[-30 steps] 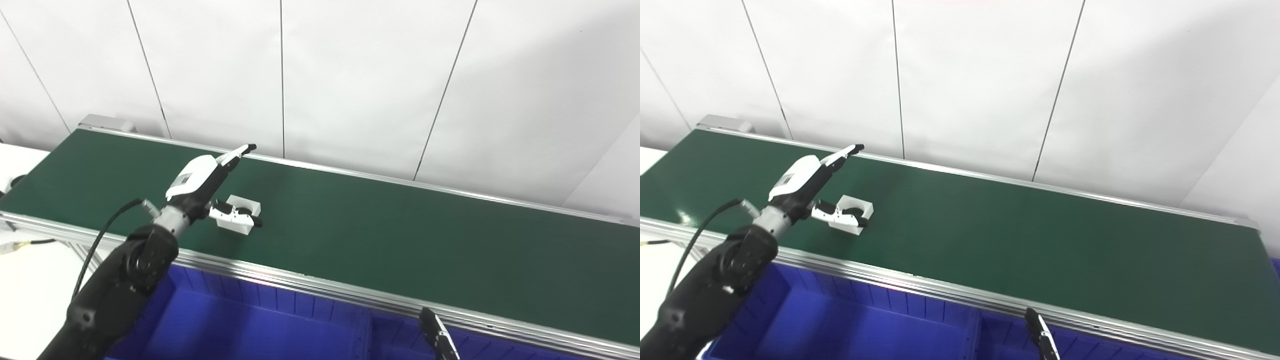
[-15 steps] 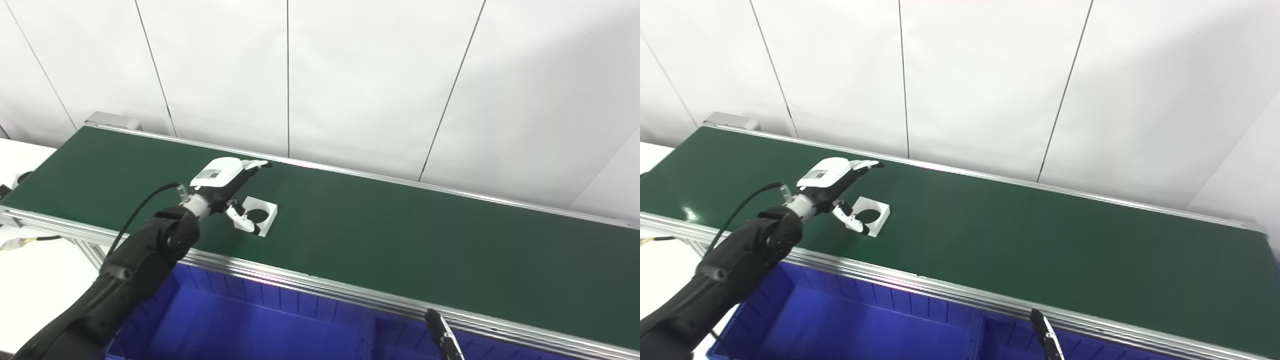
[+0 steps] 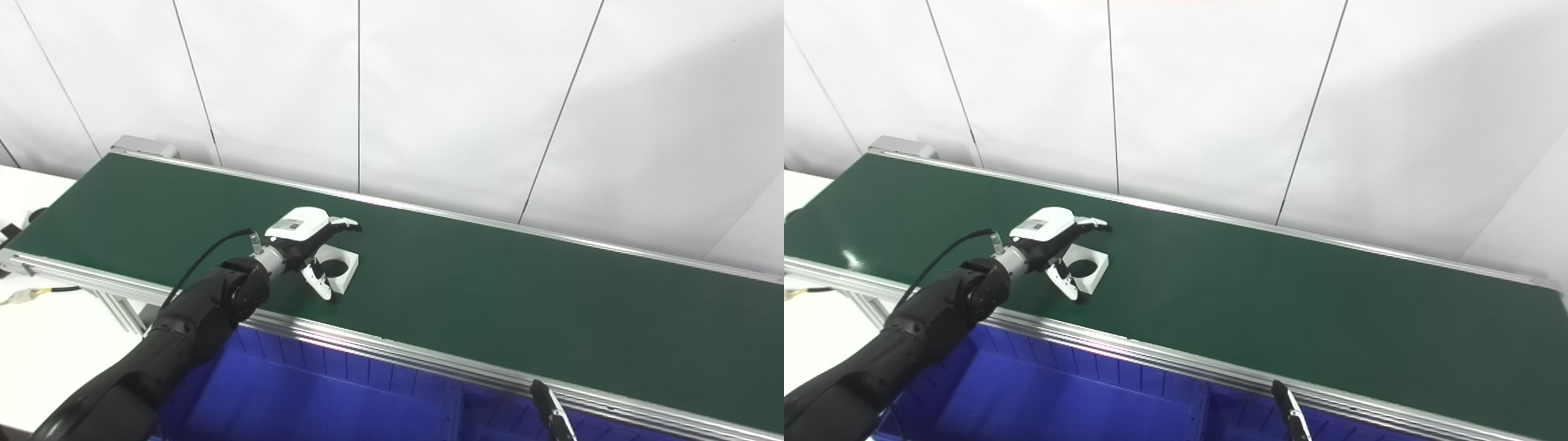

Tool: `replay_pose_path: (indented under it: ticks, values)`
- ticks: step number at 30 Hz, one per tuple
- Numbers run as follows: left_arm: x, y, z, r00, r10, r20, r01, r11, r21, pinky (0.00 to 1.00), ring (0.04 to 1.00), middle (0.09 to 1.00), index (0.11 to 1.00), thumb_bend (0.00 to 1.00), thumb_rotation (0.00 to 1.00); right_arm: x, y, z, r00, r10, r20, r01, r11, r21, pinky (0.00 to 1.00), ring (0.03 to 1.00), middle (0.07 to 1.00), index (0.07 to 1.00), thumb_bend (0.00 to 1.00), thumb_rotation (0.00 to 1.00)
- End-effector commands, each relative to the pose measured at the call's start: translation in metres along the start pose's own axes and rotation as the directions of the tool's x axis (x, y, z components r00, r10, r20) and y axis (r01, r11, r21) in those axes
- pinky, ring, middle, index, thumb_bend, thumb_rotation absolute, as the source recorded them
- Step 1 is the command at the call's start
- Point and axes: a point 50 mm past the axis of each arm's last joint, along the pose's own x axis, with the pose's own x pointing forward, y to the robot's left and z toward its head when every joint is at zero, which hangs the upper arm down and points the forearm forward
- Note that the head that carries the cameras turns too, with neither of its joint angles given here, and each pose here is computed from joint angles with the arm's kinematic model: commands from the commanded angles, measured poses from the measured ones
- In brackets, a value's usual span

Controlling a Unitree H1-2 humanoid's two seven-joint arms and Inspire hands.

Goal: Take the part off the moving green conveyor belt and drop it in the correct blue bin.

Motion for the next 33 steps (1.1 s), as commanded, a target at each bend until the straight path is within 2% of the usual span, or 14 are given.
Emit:
replay_pose_path:
  ticks: [1, 4, 5, 6, 7, 9, 12, 15, 20, 22, 24, 26, 29, 33]
  values:
    - [0.016, 0.031, 0.012, 0.994, 0.091, 0.062, -0.091, 0.996, 0.001, 0.7, 0.775, 0.803, 0.779, 0.77, 0.0, 0.005, -0.003, 0.013, 0.996, -0.011, 0.087, 0.009, 1.0, 0.02, 0.98, 0.948, 0.925, 0.928, 0.89, 0.78]
    - [0.022, 0.026, 0.017, 0.992, 0.092, 0.083, -0.094, 0.995, 0.015, 0.65, 0.71, 0.746, 0.736, 0.72, 0.0, 0.005, -0.003, 0.013, 0.996, -0.015, 0.088, 0.013, 1.0, 0.023, 0.97, 0.941, 0.921, 0.924, 0.89, 0.78]
    - [0.024, 0.025, 0.019, 0.992, 0.09, 0.087, -0.092, 0.995, 0.022, 0.52, 0.548, 0.61, 0.683, 0.59, 0.0, 0.005, -0.004, 0.013, 0.996, -0.015, 0.089, 0.013, 1.0, 0.025, 0.97, 0.947, 0.925, 0.926, 0.89, 0.79]
    - [0.025, 0.025, 0.02, 0.992, 0.088, 0.088, -0.091, 0.996, 0.027, 0.43, 0.487, 0.559, 0.659, 0.55, 0.0, 0.005, -0.004, 0.014, 0.996, -0.014, 0.09, 0.012, 1.0, 0.026, 0.98, 0.951, 0.927, 0.926, 0.89, 0.79]
    - [0.027, 0.025, 0.022, 0.994, 0.077, 0.078, -0.078, 0.997, 0.016, 0.38, 0.456, 0.533, 0.646, 0.53, 0.0, 0.005, -0.004, 0.014, 0.996, -0.016, 0.09, 0.013, 1.0, 0.025, 0.98, 0.953, 0.928, 0.927, 0.89, 0.79]
    - [0.029, 0.025, 0.024, 0.997, 0.047, 0.065, -0.048, 0.999, 0.001, 0.26, 0.419, 0.501, 0.511, 0.51, 0.0, 0.005, -0.004, 0.014, 0.996, -0.019, 0.089, 0.017, 1.0, 0.026, 0.98, 0.947, 0.922, 0.924, 0.9, 0.8]
    - [0.03, 0.024, 0.025, 0.998, 0.024, 0.057, -0.023, 1.0, -0.012, 0.22, 0.413, 0.495, 0.492, 0.5, 0.0, 0.005, -0.004, 0.013, 0.996, -0.019, 0.088, 0.017, 0.999, 0.027, 0.97, 0.942, 0.918, 0.922, 0.9, 0.8]
    - [0.03, 0.025, 0.024, 0.999, 0.028, 0.044, -0.026, 0.999, -0.034, 0.19, 0.268, 0.474, 0.487, 0.52, 0.0, 0.005, -0.004, 0.013, 0.996, -0.02, 0.087, 0.017, 0.999, 0.03, 0.97, 0.95, 0.925, 0.921, 0.91, 0.8]
    - [0.023, 0.036, 0.022, 0.996, 0.079, 0.047, -0.075, 0.993, -0.086, 0.24, 0.306, 0.402, 0.501, 0.52, 0.0, 0.004, -0.002, 0.014, 0.996, -0.022, 0.086, 0.018, 0.999, 0.041, 0.97, 0.955, 0.928, 0.922, 0.9, 0.8]
    - [0.018, 0.043, 0.022, 0.989, 0.133, 0.057, -0.127, 0.986, -0.105, 0.23, 0.286, 0.455, 0.489, 0.52, 0.0, 0.004, -0.002, 0.014, 0.996, -0.022, 0.088, 0.019, 0.999, 0.035, 0.97, 0.956, 0.929, 0.924, 0.9, 0.8]
    - [0.013, 0.048, 0.023, 0.979, 0.191, 0.068, -0.181, 0.976, -0.124, 0.27, 0.321, 0.421, 0.502, 0.52, 0.0, 0.003, -0.001, 0.015, 0.995, -0.022, 0.093, 0.02, 1.0, 0.024, 0.96, 0.947, 0.924, 0.923, 0.9, 0.81]
    - [0.003, 0.06, 0.029, 0.954, 0.287, 0.083, -0.267, 0.944, -0.192, 0.29, 0.34, 0.414, 0.51, 0.52, 0.0, 0.003, 0.0, 0.017, 0.995, -0.025, 0.098, 0.022, 0.999, 0.03, 0.96, 0.935, 0.915, 0.919, 0.9, 0.8]
    - [-0.015, 0.079, 0.044, 0.899, 0.42, 0.125, -0.371, 0.88, -0.296, 0.3, 0.347, 0.412, 0.518, 0.51, 0.0, 0.001, 0.002, 0.019, 0.994, -0.023, 0.105, 0.02, 0.999, 0.025, 0.95, 0.926, 0.909, 0.918, 0.9, 0.8]
    - [-0.04, 0.09, 0.064, 0.833, 0.524, 0.178, -0.426, 0.813, -0.396, 0.38, 0.406, 0.474, 0.537, 0.5, 0.0, -0.002, 0.004, 0.021, 0.993, -0.02, 0.113, 0.018, 1.0, 0.011, 0.92, 0.918, 0.906, 0.916, 0.87, 0.79]
